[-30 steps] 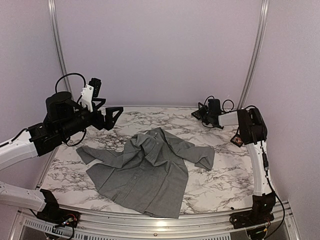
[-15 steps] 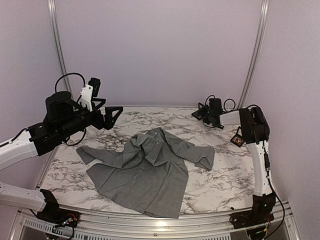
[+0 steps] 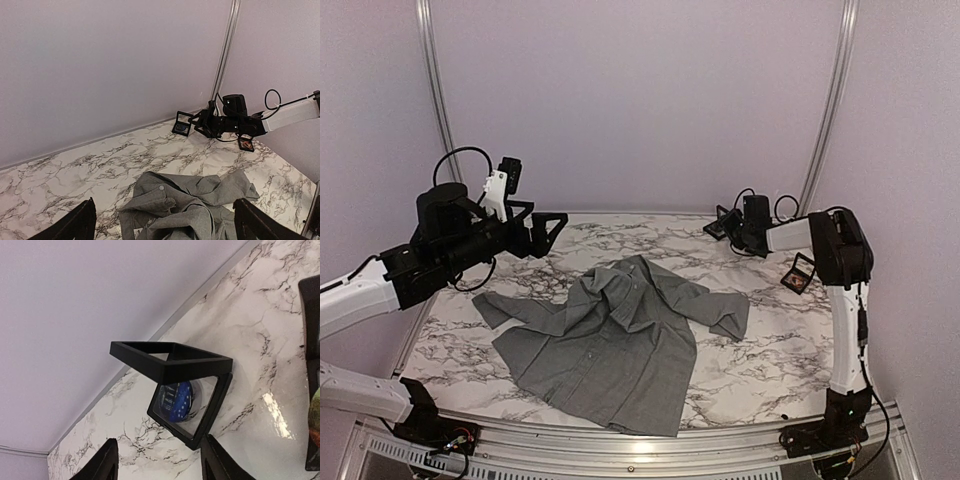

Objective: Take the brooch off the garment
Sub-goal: Place the brooch in the brooch box, then flatten out the crumpled clothing at the center of the board.

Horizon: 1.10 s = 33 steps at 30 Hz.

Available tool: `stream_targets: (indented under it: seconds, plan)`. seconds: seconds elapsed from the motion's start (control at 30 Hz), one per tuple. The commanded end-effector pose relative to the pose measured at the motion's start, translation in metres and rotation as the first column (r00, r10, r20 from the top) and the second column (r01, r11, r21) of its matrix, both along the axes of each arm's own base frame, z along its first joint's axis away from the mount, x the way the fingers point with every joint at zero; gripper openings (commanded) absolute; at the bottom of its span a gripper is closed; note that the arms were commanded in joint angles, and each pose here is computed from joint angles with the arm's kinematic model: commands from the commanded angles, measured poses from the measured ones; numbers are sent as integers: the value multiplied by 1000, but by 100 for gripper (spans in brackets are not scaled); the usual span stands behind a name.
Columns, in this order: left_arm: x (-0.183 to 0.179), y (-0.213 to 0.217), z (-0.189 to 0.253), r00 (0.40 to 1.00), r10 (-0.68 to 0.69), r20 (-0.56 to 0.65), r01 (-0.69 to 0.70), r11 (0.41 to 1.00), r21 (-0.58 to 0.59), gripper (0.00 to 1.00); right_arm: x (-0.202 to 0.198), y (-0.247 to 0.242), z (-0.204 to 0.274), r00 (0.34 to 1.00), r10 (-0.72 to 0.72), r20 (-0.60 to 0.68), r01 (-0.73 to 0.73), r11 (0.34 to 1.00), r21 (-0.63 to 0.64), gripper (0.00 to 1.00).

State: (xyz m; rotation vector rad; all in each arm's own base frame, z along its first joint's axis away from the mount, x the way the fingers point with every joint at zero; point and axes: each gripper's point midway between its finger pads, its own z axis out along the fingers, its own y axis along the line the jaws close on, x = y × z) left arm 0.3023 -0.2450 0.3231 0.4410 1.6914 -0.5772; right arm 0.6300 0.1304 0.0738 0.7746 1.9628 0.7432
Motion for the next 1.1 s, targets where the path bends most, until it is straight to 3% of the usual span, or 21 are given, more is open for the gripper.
stream_targets:
  seconds: [0.0, 0.23, 0.47, 0.63, 0.77, 1.07]
  plan:
    - [9, 1, -2, 997, 31, -71, -35, 997, -63, 99, -16, 20, 42, 995, 71, 73, -70, 997, -21, 56]
    - [23, 14, -47, 951, 126, -283, -157, 983, -90, 99, -57, 71, 55, 959, 276, 57, -269, 956, -116, 59]
    - [36, 48, -109, 827, 242, -508, -338, 935, -105, 97, -102, 132, 53, 860, 510, -26, -497, 825, -269, 59]
    - [29, 99, -162, 653, 425, -627, -552, 834, -11, 98, -129, 165, 47, 790, 606, -92, -593, 717, -368, 59]
    - [14, 134, -202, 507, 492, -707, -690, 724, 9, 98, -147, 183, 43, 753, 646, -122, -631, 658, -410, 59]
    - [8, 167, -248, 331, 577, -747, -817, 571, 78, 93, -161, 204, 48, 710, 695, -118, -664, 603, -443, 59]
